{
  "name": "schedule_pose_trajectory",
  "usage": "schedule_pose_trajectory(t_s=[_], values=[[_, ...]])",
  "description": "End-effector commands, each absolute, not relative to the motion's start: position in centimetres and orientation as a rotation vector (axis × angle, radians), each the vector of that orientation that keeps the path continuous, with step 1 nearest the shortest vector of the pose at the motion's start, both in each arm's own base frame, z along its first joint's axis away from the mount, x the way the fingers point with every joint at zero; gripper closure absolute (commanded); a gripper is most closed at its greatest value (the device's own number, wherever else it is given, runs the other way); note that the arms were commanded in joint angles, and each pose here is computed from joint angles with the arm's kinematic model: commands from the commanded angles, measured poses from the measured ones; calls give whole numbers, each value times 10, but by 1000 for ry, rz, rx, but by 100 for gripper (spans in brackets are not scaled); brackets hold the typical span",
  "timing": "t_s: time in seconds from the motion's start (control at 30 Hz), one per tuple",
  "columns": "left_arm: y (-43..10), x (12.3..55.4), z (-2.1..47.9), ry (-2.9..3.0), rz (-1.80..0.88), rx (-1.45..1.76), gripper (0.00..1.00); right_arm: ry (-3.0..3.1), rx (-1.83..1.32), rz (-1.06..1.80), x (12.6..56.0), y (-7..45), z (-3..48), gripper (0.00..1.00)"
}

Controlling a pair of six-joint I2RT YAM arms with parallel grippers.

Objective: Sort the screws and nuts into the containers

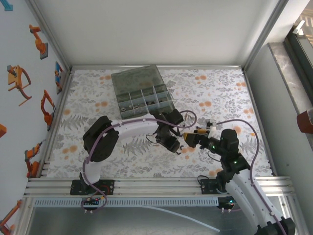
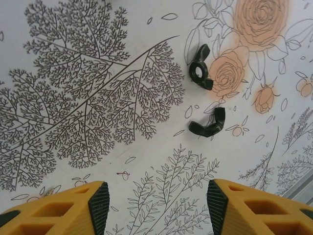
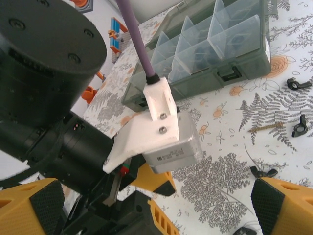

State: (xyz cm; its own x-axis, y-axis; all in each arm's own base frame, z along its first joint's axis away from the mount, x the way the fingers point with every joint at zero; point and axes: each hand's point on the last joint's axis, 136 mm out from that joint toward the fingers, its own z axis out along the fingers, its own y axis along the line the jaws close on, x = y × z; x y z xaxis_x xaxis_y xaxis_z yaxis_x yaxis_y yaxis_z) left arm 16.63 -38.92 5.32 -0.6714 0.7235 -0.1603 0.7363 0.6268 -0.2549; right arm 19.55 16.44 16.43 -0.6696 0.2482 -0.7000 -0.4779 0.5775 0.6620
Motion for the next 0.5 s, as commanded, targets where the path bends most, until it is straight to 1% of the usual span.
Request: schedule_pose_trajectory(t_s=[0.0,0.23,0.33,0.47], values=[[-398,165,62,2625,-517,1478,44,2116,-134,1186,175,162,139,0],[-425,146,51,2486,-633,1741,43,2113,-159,1255,156,165,135,0],[-429,141,48,2452,-620,1804,43,2105,-160,1264,153,164,135,0],[-423,139,38,2445,-531,1884,46,2091,-174,1269,151,164,138,0]])
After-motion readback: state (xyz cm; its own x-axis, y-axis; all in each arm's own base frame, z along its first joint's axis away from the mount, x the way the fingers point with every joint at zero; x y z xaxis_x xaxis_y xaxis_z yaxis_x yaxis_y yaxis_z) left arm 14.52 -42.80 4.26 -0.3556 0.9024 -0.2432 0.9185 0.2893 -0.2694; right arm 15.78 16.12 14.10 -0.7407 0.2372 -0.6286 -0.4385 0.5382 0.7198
